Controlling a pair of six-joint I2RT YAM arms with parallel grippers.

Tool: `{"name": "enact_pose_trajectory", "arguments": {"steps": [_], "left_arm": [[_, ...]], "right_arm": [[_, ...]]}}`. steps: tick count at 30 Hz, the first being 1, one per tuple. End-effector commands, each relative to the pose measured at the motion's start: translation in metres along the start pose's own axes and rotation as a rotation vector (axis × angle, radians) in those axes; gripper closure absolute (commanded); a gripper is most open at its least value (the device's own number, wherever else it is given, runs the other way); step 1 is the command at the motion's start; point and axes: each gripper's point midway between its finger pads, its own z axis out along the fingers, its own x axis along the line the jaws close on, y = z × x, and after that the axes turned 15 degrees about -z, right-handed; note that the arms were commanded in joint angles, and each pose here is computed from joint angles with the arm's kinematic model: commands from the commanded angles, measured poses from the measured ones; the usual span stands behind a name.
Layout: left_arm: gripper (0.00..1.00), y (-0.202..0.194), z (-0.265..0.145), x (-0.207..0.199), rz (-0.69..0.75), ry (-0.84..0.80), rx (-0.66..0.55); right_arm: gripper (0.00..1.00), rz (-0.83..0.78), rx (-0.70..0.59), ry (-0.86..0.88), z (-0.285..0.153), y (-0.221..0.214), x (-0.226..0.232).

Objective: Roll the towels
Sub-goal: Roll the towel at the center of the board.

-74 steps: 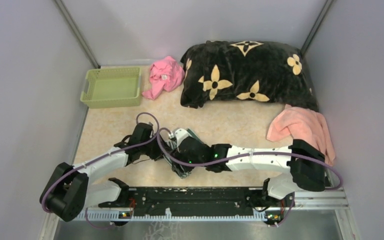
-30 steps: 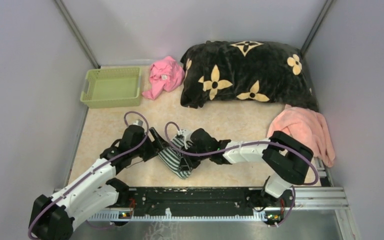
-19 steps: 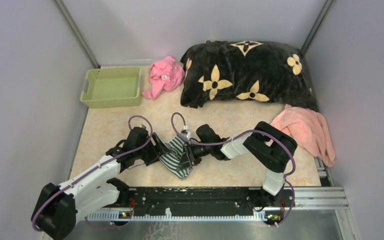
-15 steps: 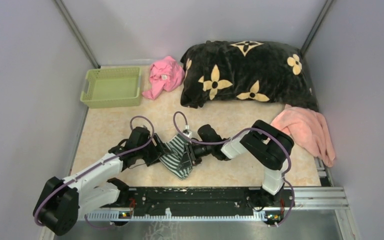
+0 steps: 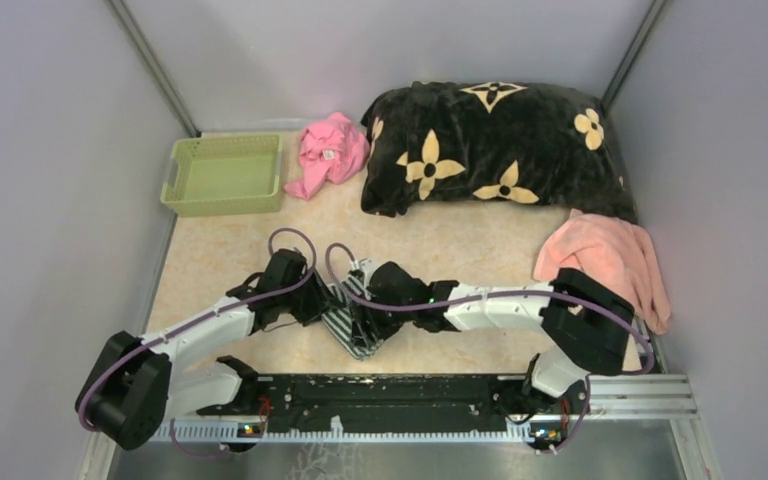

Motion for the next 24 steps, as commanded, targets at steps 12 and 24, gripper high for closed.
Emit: {"name": "enact_pose_trajectory", "arguments": {"steps": [12, 24], "left_arm": [[0.49, 0.001, 0.001, 0.041, 0.031, 0.158, -0.025], [0.44, 0.002, 0.001, 0.032, 0.018, 0.127, -0.028]], "right_arm": [[0.34, -0.63, 0.051, -0.681, -0.023, 0.034, 0.019], [0.37, -0.734, 0.331, -0.751, 0.023, -0.044, -0.014]]}}
